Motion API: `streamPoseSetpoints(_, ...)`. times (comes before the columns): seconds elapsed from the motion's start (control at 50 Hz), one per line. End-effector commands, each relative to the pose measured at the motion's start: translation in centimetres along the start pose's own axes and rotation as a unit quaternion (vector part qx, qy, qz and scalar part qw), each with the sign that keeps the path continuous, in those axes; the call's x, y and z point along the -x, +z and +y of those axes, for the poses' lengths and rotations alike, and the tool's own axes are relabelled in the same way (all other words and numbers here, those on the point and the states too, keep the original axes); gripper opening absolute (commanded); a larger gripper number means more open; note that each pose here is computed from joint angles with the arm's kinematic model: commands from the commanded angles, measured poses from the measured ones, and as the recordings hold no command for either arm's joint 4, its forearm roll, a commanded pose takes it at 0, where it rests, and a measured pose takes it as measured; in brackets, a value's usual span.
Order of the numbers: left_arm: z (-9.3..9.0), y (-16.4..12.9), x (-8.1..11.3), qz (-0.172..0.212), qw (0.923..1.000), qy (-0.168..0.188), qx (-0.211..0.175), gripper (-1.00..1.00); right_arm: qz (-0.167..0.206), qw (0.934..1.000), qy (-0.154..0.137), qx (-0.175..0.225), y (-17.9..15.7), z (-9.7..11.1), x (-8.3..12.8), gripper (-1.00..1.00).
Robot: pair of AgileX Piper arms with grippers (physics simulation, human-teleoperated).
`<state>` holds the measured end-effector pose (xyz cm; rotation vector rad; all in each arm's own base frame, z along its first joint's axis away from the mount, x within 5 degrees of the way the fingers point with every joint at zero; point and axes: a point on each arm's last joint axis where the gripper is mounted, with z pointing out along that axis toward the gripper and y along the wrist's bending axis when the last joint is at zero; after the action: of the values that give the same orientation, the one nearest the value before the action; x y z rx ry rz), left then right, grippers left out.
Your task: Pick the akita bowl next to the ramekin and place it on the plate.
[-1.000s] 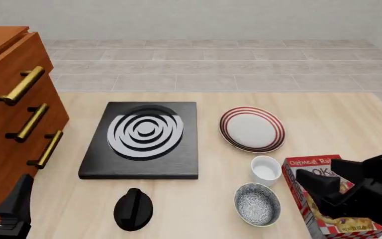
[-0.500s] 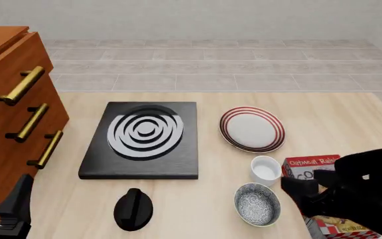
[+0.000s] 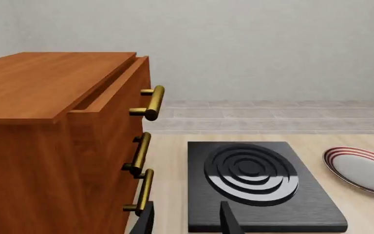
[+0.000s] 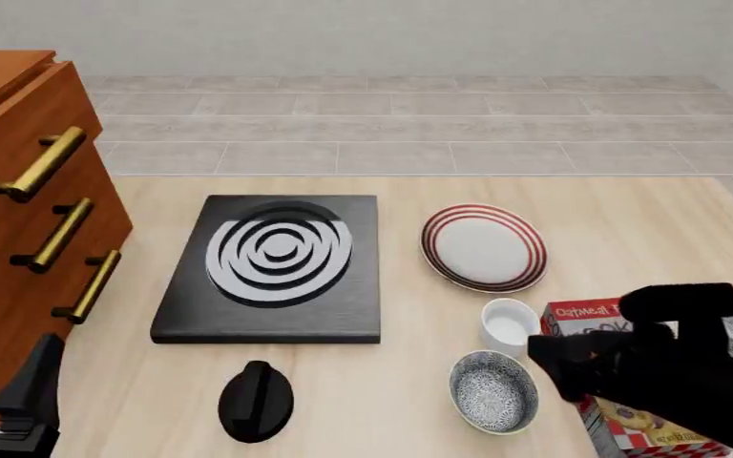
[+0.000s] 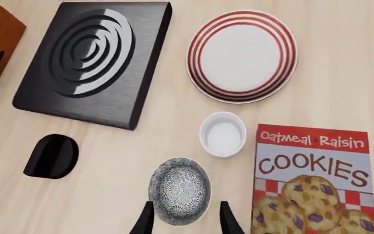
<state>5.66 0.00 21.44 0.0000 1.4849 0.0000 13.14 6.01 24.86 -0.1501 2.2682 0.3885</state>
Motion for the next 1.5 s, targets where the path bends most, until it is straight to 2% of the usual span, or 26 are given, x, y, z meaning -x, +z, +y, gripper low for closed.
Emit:
streamPoseSetpoints(0.02,0.0,0.0,0.0,0.0,1.0,0.0,0.0,1.0,0.006,0.9997,0.014,-0.022,1.4,-0.8,0.1,1.0)
streamPoseSetpoints(0.34,0.0,0.0,0.0,0.0,1.0,0.0,0.0,1.0,0.015,0.9991,0.017,-0.035,2.9,-1.3,-0.1,1.0)
streamPoseSetpoints(0.8,0.0,0.0,0.0,0.0,1.0,0.0,0.0,1.0,0.022,0.9991,0.019,-0.031,3.4,-1.3,-1.0,1.0)
streamPoseSetpoints(1.5,0.0,0.0,0.0,0.0,1.0,0.0,0.0,1.0,0.028,0.9982,0.047,-0.023,5.3,-1.3,-2.5,1.0)
